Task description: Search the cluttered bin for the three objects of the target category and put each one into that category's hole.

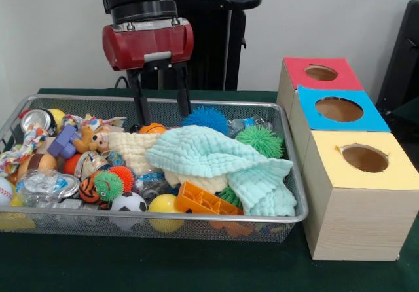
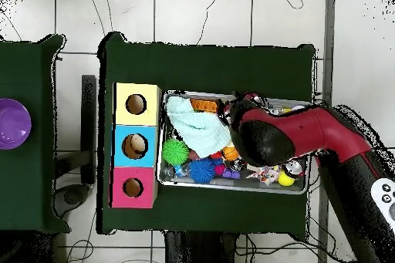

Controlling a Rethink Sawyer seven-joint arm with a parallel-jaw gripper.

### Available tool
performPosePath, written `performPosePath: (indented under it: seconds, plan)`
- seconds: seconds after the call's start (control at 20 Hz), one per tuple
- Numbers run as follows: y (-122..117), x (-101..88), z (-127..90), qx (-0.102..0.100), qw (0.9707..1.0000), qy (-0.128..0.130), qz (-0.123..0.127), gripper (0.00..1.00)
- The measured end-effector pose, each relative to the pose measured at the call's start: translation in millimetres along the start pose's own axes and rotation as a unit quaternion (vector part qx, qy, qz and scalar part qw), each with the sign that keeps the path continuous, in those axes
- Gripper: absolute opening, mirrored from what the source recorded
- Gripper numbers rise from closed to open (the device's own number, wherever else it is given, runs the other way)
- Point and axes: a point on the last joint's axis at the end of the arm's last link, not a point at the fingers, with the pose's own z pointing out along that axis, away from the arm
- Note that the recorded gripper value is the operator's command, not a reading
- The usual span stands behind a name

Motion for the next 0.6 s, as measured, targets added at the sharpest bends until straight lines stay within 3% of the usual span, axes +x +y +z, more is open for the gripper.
performPosePath:
  seconds: [0.05, 0.2, 0.3, 0.35, 0.6]
  plan:
    - [0.6, -0.9, -0.6, -0.005, 1.0, 0.0, 0.005, 1.0]
    - [3.6, -4.9, -4.7, -0.043, 0.9984, 0.005, 0.035, 1.0]
    - [5.7, -3.7, -7.7, -0.076, 0.9955, 0.018, 0.053, 1.0]
    - [7.8, 0.5, -10.4, -0.107, 0.9918, 0.034, 0.061, 1.0]
    - [11.8, 9.6, -11.2, -0.144, 0.9866, 0.056, 0.052, 1.0]
